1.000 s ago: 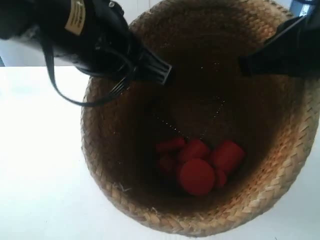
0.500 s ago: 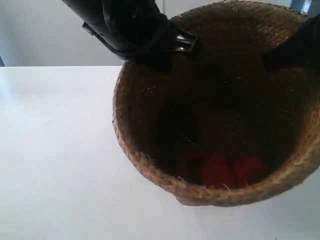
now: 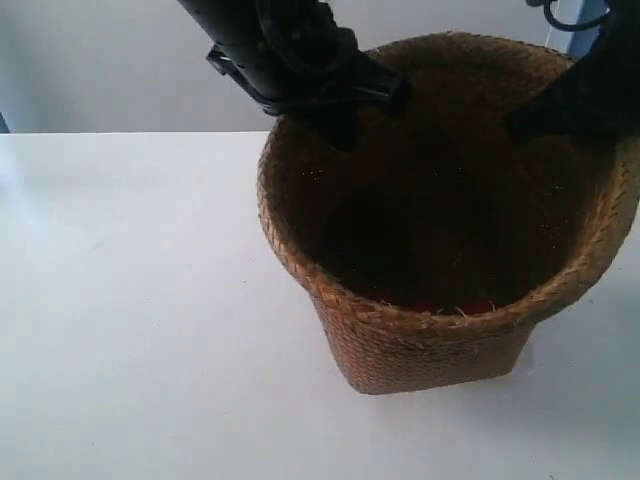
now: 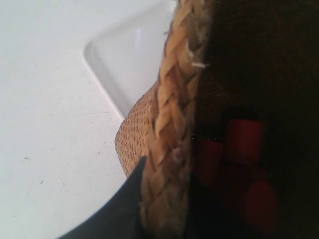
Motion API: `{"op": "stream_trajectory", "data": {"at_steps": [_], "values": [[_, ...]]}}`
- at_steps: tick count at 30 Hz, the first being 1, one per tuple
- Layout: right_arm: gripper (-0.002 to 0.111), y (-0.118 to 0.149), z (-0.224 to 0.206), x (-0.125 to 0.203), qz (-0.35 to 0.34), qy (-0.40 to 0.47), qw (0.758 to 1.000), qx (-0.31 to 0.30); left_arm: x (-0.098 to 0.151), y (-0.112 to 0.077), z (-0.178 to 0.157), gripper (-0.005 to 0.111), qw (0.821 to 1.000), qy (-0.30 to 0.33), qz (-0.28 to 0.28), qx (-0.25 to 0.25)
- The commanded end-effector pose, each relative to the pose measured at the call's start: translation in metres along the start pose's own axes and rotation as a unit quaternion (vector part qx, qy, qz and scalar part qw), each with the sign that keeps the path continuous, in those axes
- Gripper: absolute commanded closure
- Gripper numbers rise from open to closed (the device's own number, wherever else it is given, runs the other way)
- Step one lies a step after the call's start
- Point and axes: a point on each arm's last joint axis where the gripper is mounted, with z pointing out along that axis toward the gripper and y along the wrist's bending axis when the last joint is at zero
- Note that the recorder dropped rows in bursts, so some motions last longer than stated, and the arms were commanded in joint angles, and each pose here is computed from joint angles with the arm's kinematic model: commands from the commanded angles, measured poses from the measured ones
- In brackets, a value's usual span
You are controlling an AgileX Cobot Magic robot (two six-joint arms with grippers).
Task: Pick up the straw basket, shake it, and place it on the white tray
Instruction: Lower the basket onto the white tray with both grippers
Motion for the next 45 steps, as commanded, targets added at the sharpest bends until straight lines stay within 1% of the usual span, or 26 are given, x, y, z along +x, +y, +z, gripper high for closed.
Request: {"op": "stream_trajectory", "data": {"at_steps": [1,4,8,14,20,24,29,32,36,40,45], "values": [[0.108,-0.009,0.005,-0.004,-0.007,-0.005,1.000,0.013,-0.017,-0.009,0.000,0.107,0.999,-0.033,0.002,0.033],[0.108,-0.012,0.002,-0.008,-0.011,-0.003,1.000,0.013,-0.025,-0.011,0.007,0.107,0.998,-0.040,-0.003,0.047],[0.108,-0.012,0.000,-0.010,-0.013,-0.008,1.000,0.011,-0.033,-0.010,0.021,0.107,0.998,-0.049,0.003,0.048],[0.108,-0.008,0.010,-0.014,-0.022,-0.005,1.000,0.009,-0.041,-0.004,0.025,0.107,0.996,-0.081,0.017,0.015],[0.108,-0.011,0.036,-0.015,-0.016,0.025,0.999,0.020,-0.047,-0.004,0.024,0.107,0.993,-0.115,0.017,0.013],[0.108,-0.015,0.038,-0.014,-0.010,0.028,0.999,0.023,-0.051,-0.003,0.026,0.107,0.991,-0.134,0.020,0.009],[0.108,-0.016,0.037,-0.008,-0.008,0.060,0.998,0.029,-0.051,-0.001,0.044,0.107,0.991,-0.131,0.022,0.006],[0.108,-0.016,0.037,-0.008,-0.008,0.060,0.998,0.029,-0.051,0.001,0.058,0.107,0.991,-0.132,0.024,0.003],[0.108,-0.014,0.038,-0.011,-0.006,0.043,0.999,0.021,-0.051,0.006,0.063,0.107,0.990,-0.131,0.043,-0.026],[0.108,-0.010,0.045,-0.015,-0.005,0.034,0.999,0.010,-0.052,0.012,0.062,0.107,0.988,-0.138,0.037,-0.056],[0.108,-0.004,0.059,-0.015,-0.013,0.050,0.999,0.009,-0.054,0.013,0.061,0.107,0.986,-0.150,0.030,-0.062]]}}
